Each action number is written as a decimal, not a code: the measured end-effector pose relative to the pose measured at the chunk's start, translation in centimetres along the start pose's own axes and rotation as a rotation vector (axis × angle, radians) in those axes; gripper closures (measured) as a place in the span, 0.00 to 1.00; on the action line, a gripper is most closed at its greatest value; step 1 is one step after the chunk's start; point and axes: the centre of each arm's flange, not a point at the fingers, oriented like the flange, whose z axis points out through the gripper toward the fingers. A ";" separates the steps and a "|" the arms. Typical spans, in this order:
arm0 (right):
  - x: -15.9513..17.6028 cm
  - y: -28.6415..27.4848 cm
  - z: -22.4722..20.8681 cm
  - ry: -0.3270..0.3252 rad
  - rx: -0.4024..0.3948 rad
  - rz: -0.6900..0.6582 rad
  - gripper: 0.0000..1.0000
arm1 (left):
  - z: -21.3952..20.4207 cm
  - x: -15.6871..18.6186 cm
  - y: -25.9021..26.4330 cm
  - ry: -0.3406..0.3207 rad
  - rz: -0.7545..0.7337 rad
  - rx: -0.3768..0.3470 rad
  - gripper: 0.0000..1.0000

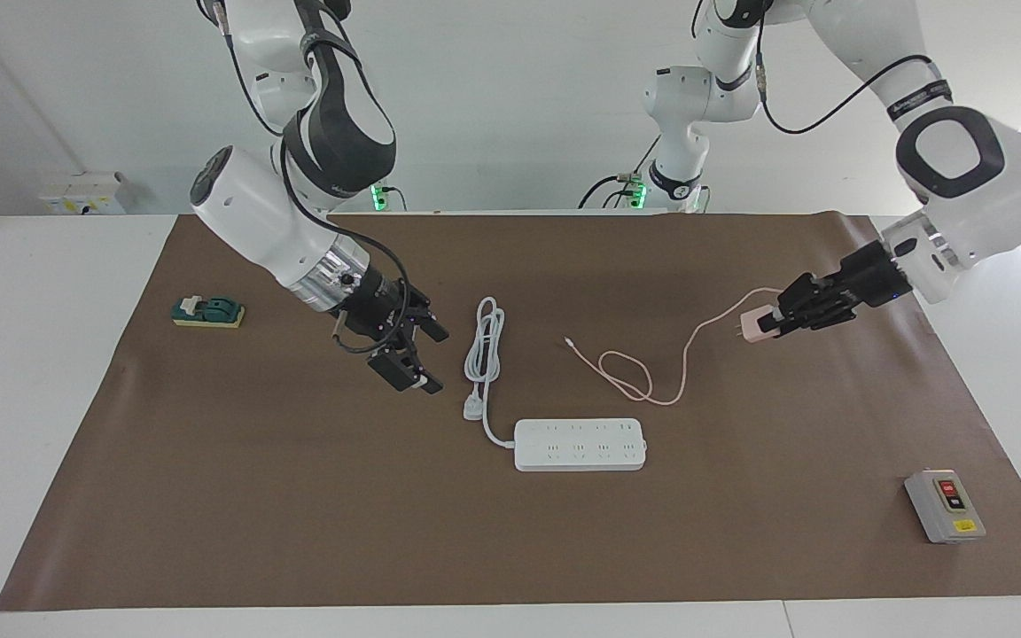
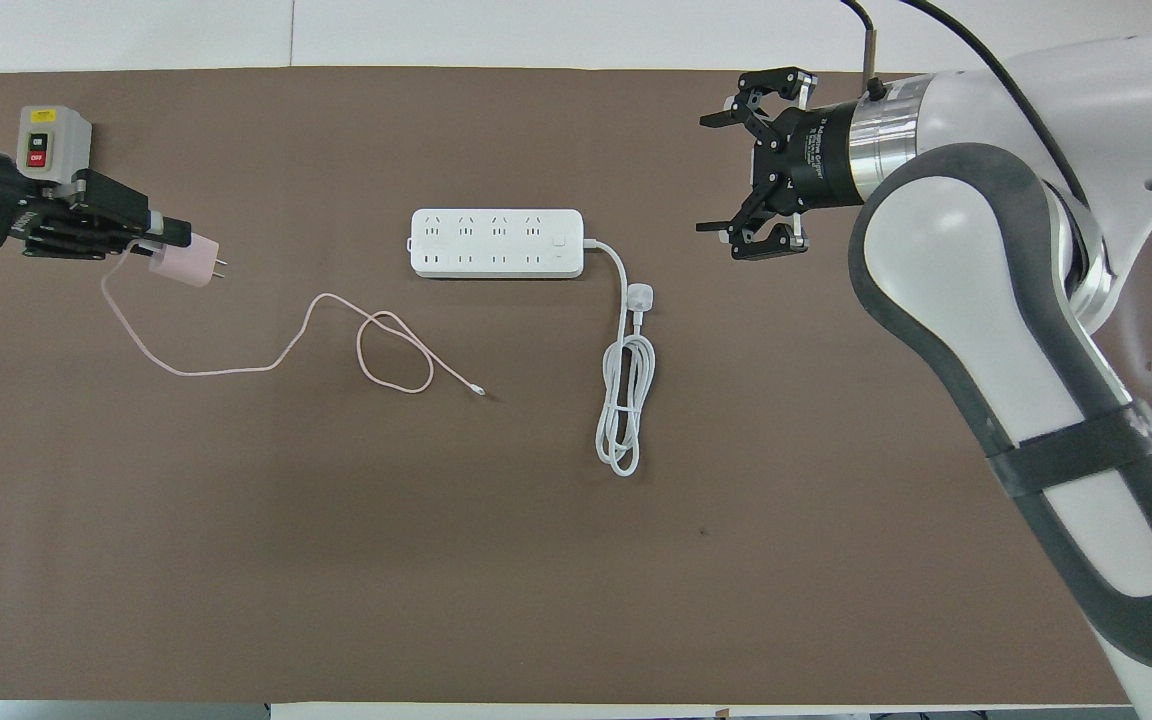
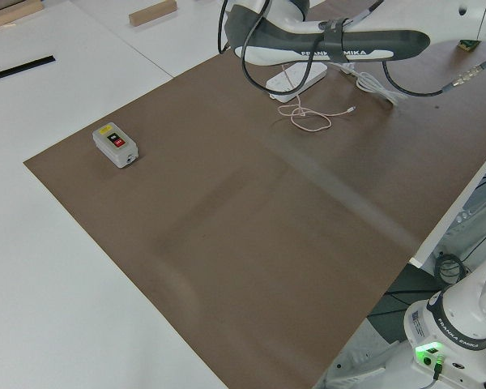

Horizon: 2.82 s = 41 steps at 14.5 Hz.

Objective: Plug charger into power strip
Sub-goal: 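Pull the charger away with the left gripper while the right gripper retracts, then bring the charger to the power strip's end with the left gripper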

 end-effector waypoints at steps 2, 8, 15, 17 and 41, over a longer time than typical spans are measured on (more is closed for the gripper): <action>1.2 -0.3 -0.6 0.024 0.003 -0.060 0.00 | -1.4 -0.7 1.0 -0.035 -0.032 0.057 0.67; 4.9 -0.6 -2.6 0.091 -0.044 -0.222 0.00 | -3.7 -1.3 2.4 -0.033 -0.020 0.188 0.67; 9.7 0.2 -7.6 0.188 -0.209 -0.631 0.00 | -1.6 -2.0 7.3 -0.018 -0.113 0.360 0.67; 10.6 0.6 -9.3 0.205 -0.256 -0.759 0.00 | -0.8 -2.2 8.3 -0.020 -0.130 0.372 0.67; 10.2 9.5 -25.1 0.166 -0.746 -1.362 0.00 | 22.3 5.5 13.2 0.531 -1.300 0.475 0.67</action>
